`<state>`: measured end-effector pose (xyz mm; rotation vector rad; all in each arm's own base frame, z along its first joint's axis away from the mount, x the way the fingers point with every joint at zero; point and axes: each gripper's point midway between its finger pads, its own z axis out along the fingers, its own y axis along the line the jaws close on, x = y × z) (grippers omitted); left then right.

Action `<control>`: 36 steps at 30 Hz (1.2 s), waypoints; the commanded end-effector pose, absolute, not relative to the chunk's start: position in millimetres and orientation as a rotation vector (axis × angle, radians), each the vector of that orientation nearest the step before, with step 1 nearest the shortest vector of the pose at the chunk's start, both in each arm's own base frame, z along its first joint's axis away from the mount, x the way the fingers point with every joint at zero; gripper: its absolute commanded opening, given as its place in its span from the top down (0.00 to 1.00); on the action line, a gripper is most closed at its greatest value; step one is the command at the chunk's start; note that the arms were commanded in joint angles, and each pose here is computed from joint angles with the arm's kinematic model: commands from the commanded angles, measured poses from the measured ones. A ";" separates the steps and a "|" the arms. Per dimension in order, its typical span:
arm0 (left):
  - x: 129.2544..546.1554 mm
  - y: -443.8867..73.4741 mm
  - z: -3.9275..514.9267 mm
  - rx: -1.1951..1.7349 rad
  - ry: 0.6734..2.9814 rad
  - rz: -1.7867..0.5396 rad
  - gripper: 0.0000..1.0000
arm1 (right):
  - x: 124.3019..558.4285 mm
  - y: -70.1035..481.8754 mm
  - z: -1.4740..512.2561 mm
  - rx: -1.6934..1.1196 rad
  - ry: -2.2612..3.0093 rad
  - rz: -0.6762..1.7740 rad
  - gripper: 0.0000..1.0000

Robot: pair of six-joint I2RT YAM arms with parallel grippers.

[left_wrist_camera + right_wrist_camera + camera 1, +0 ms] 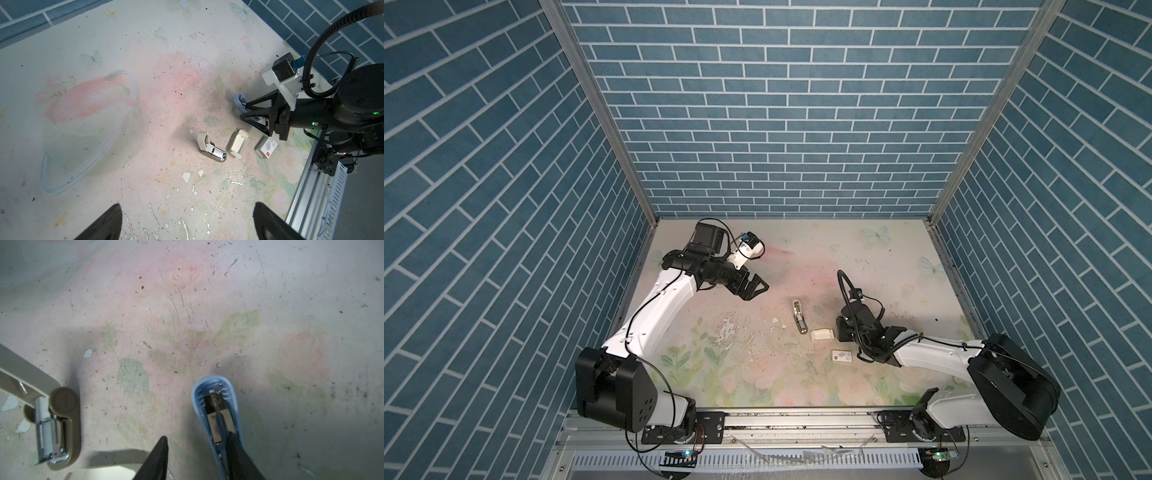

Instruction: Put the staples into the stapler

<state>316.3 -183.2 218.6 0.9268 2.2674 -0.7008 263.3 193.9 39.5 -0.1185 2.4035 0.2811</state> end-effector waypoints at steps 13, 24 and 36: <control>314.3 -183.0 223.7 0.937 2.252 -0.690 0.00 | 259.5 195.6 47.3 -0.171 2.404 0.280 0.52; 312.3 -182.2 225.4 0.939 2.247 -0.685 0.00 | 260.3 200.1 61.0 -0.189 2.410 0.292 0.53; 310.8 -182.1 225.7 0.936 2.243 -0.687 0.00 | 247.2 197.3 61.8 -0.159 2.485 0.323 0.53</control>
